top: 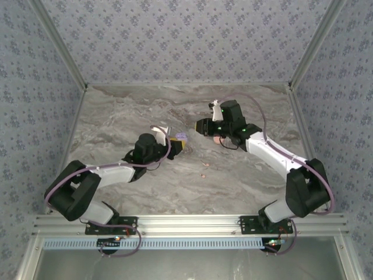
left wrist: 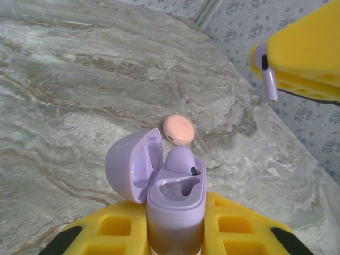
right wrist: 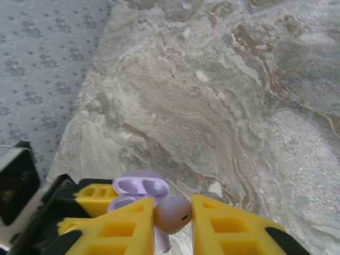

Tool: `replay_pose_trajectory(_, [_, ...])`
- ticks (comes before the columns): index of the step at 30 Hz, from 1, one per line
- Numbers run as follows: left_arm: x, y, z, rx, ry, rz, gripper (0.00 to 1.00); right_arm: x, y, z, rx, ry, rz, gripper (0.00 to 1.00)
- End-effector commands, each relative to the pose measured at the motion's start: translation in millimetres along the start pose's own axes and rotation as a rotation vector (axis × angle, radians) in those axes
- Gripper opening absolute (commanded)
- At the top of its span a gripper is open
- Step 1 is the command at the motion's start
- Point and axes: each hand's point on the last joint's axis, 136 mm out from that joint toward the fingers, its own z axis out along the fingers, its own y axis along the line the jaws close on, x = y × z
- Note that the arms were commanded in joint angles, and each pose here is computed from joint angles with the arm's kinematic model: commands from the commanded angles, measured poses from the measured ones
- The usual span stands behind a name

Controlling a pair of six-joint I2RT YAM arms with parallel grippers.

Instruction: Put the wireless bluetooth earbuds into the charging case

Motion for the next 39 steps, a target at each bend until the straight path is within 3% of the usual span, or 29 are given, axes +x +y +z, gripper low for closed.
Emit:
replay_pose_trajectory(1, [-15,-24,-1,0.105,-0.069,0.051,0.21,-11,19,-13,-0.066,-0.044,-0.053,0.24])
replay_pose_trajectory(16, [-35,-57,-2,0.248,-0.191,0.106,0.21,-23,58,-39,-0.155,-0.133,-0.137,0.25])
replay_pose_trajectory(39, [-66,-96,-8,0.332,-0.264,0.114,0.21,-22,85,-55,-0.131,-0.193,-0.250,0.25])
